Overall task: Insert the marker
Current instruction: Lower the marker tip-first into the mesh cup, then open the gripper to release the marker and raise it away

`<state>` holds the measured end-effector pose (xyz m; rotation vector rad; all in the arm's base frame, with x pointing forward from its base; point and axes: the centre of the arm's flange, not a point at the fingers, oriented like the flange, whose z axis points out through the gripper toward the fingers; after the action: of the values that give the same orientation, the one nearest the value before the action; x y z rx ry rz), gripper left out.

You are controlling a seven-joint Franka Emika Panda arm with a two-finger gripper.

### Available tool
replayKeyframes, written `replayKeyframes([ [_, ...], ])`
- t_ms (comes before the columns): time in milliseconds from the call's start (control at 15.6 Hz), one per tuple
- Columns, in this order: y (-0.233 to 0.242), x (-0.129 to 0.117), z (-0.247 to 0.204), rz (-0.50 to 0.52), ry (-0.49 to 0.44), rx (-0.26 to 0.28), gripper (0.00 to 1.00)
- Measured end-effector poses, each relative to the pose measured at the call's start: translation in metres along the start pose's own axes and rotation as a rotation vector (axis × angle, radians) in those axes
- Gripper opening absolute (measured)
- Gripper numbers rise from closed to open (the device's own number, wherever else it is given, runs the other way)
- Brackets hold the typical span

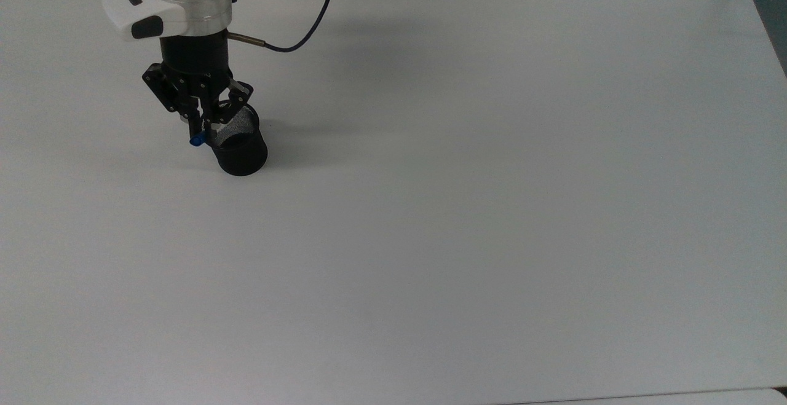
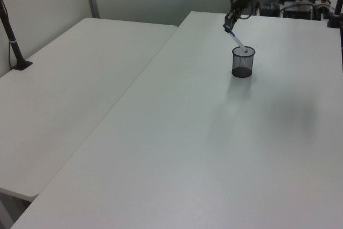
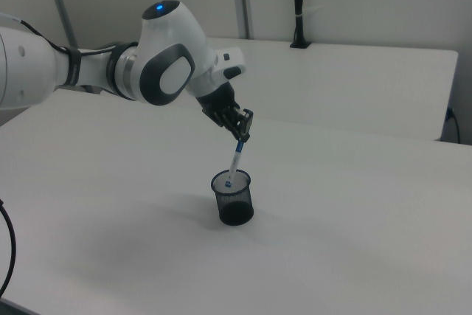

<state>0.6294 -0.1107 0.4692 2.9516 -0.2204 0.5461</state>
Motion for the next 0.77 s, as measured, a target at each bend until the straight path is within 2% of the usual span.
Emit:
replayKeyframes([
  [320,0.000,-0.011,0.011,-0.003,-0.023,-0.001,0.20],
  [448,0.000,-0.012,0.013,-0.003,-0.027,0.000,0.29],
  [512,0.000,-0.012,0.013,-0.002,-0.028,-0.001,0.30],
  [640,0.002,-0.012,0.013,0.000,-0.028,-0.001,0.44],
  [768,0.002,-0.012,0.011,0.003,-0.025,0.000,0.46],
])
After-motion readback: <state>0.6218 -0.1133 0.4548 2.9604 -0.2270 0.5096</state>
